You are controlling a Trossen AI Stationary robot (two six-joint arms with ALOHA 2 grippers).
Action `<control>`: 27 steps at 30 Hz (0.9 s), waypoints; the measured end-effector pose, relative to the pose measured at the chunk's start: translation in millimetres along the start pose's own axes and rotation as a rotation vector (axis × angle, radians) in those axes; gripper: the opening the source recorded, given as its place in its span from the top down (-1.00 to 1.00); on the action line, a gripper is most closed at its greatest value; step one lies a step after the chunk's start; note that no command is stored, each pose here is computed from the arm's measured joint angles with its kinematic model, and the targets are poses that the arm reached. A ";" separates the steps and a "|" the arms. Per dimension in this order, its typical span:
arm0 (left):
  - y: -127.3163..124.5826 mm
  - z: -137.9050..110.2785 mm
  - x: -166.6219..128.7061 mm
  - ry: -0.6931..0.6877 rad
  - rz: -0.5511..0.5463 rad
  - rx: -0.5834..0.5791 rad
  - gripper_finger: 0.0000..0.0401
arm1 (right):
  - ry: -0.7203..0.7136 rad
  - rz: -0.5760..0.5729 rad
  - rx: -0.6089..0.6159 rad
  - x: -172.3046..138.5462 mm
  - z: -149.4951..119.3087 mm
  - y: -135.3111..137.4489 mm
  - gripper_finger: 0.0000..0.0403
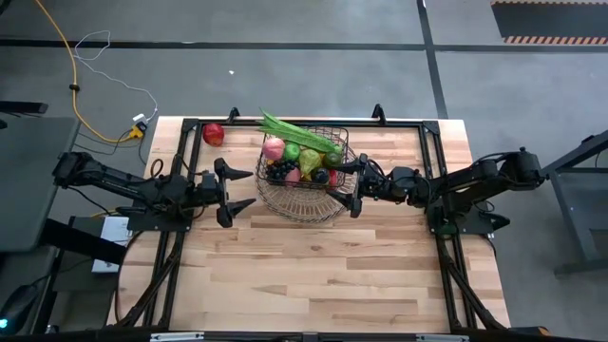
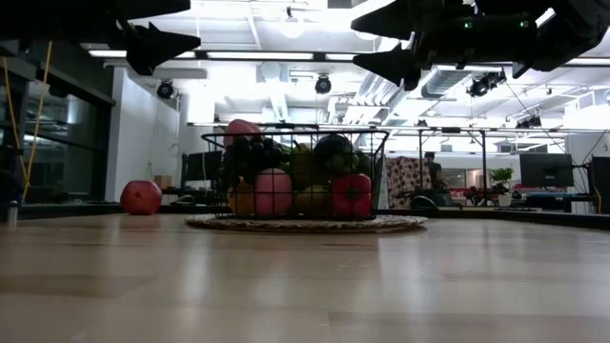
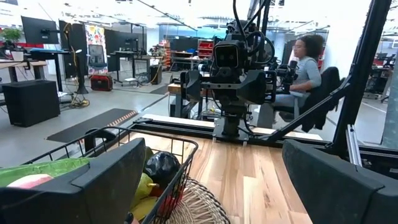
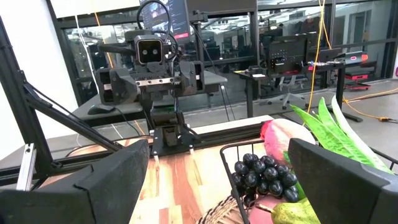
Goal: Build produce basket
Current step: Put the pomegranate into the wire basket
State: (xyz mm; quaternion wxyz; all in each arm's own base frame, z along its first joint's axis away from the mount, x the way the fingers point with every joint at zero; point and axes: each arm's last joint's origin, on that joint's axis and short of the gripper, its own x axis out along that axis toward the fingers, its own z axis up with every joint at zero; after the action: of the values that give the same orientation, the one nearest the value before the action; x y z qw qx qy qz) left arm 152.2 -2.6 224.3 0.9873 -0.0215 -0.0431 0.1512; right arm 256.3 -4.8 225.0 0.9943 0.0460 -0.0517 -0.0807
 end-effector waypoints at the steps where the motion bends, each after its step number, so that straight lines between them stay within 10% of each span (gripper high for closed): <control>1: 0.0 0.0 0.0 0.000 0.000 0.000 -0.83 | 0.000 0.000 0.000 0.0 0.1 0.0 -0.86; 12: 2.3 -0.1 0.3 -0.004 0.083 -0.042 -0.83 | 0.000 0.000 0.000 0.0 0.0 0.0 -0.86; 27: 101.8 41.2 17.0 0.460 1.042 -0.083 -0.83 | 0.000 0.000 -0.007 0.0 0.0 0.0 -0.86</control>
State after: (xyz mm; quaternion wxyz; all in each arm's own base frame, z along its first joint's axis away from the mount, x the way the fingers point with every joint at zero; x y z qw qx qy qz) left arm 134.4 100.7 260.9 0.7648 -0.1111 0.1835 0.6075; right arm 256.3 -4.8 225.0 0.9945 0.0426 -0.0513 -0.0810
